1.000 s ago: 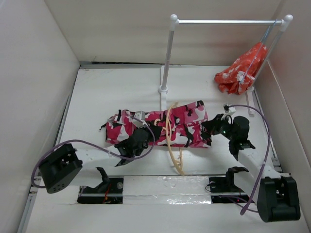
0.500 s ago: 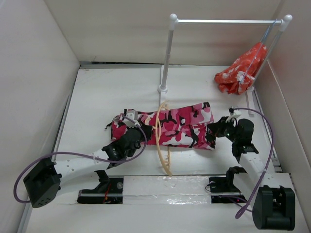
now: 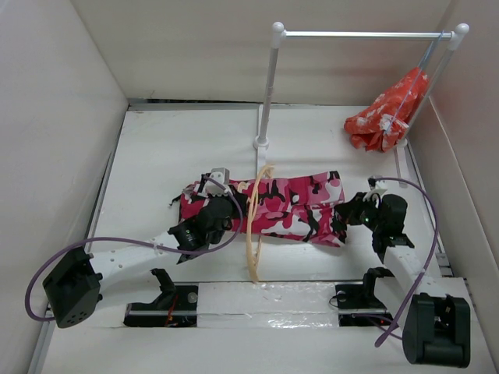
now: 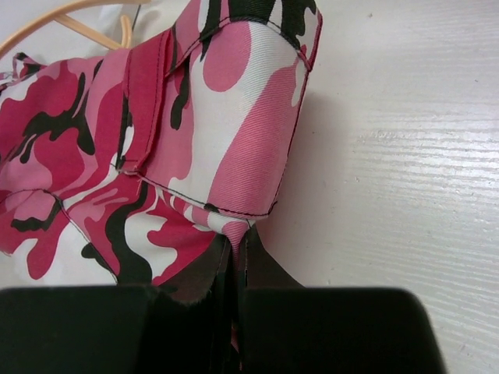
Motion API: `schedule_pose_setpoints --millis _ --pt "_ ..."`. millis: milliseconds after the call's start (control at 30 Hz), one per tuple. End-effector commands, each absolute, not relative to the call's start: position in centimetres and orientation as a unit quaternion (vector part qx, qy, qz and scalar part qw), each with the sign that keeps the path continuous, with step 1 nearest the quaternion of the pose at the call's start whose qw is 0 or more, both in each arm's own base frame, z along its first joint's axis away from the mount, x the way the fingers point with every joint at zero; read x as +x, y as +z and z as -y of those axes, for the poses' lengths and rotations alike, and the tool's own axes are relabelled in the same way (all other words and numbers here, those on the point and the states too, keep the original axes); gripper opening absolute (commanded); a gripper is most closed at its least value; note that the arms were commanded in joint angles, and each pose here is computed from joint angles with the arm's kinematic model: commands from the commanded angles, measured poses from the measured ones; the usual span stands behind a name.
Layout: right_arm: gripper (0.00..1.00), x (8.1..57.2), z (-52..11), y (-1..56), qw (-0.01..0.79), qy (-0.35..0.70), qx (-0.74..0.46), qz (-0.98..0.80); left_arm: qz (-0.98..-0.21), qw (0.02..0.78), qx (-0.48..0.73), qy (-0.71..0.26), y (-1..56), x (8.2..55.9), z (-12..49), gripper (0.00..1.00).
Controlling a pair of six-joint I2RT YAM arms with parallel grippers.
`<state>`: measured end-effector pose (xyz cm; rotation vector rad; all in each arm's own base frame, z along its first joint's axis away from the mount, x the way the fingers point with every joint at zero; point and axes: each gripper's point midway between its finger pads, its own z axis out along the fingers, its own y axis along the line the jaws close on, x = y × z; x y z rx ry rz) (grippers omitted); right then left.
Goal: Place the trousers on the hanger
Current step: Place the trousers on the hanger, then place the hanger at the clothesline.
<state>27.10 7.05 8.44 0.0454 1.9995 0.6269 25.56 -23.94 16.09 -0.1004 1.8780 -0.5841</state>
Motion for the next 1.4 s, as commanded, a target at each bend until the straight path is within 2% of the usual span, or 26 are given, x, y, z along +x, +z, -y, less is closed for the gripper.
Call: schedule_pose_setpoints --millis 0,167,300,333,433,533,700,833,1000,1100,1200,1233,1300,1333,1367 --pt "0.03 28.1 -6.5 9.8 0.530 0.251 0.008 -0.810 -0.740 0.601 -0.063 -0.294 22.3 26.7 25.0 0.00" --pt "0.25 28.3 -6.8 12.1 0.548 0.258 -0.005 -0.796 -0.716 0.616 -0.069 -0.320 25.6 26.2 26.2 0.00" --pt "0.48 28.3 -8.3 17.8 0.591 0.263 -0.042 -0.761 -0.686 0.628 -0.067 -0.363 29.6 26.1 27.3 0.00" --pt "0.58 28.1 -8.8 18.7 0.594 0.265 -0.050 -0.758 -0.681 0.629 -0.064 -0.370 30.3 26.1 27.6 0.00" --pt "0.70 27.4 -11.1 23.4 0.625 0.273 -0.085 -0.727 -0.659 0.637 -0.055 -0.396 33.1 25.8 28.3 0.00" --pt "0.70 25.9 -15.4 26.9 0.630 0.327 -0.123 -0.694 -0.655 0.646 -0.047 -0.390 34.9 26.4 29.0 0.00" --pt "0.70 22.7 -22.4 28.0 0.594 0.419 -0.145 -0.671 -0.648 0.652 -0.037 -0.392 36.5 26.8 30.0 0.00" --pt "0.80 20.7 -26.2 28.9 0.579 0.465 -0.130 -0.657 -0.646 0.654 -0.031 -0.392 37.0 27.1 30.5 0.00" --pt "0.79 20.0 -29.6 28.0 0.545 0.495 -0.137 -0.663 -0.638 0.656 -0.032 -0.403 37.8 27.2 31.2 0.00" --pt "0.73 20.2 -31.0 27.2 0.529 0.507 -0.136 -0.667 -0.629 0.655 -0.028 -0.417 38.5 26.5 31.7 0.00" --pt "0.61 20.5 -31.6 26.7 0.522 0.511 -0.124 -0.672 -0.626 0.663 -0.030 -0.410 39.2 26.7 31.4 0.00" --pt "0.54 20.6 -31.6 26.8 0.523 0.513 -0.120 -0.670 -0.627 0.664 -0.028 -0.406 39.3 26.8 31.4 0.00" --pt "0.50 20.5 -31.8 26.7 0.522 0.515 -0.118 -0.670 -0.625 0.664 -0.025 -0.410 39.5 26.7 31.5 0.00" --pt "0.39 20.5 -31.8 26.7 0.522 0.516 -0.117 -0.669 -0.623 0.664 -0.023 -0.413 39.5 26.5 31.5 0.00" --pt "0.34 20.5 -31.8 26.8 0.521 0.518 -0.115 -0.669 -0.623 0.663 -0.024 -0.414 39.5 26.6 31.5 0.00"
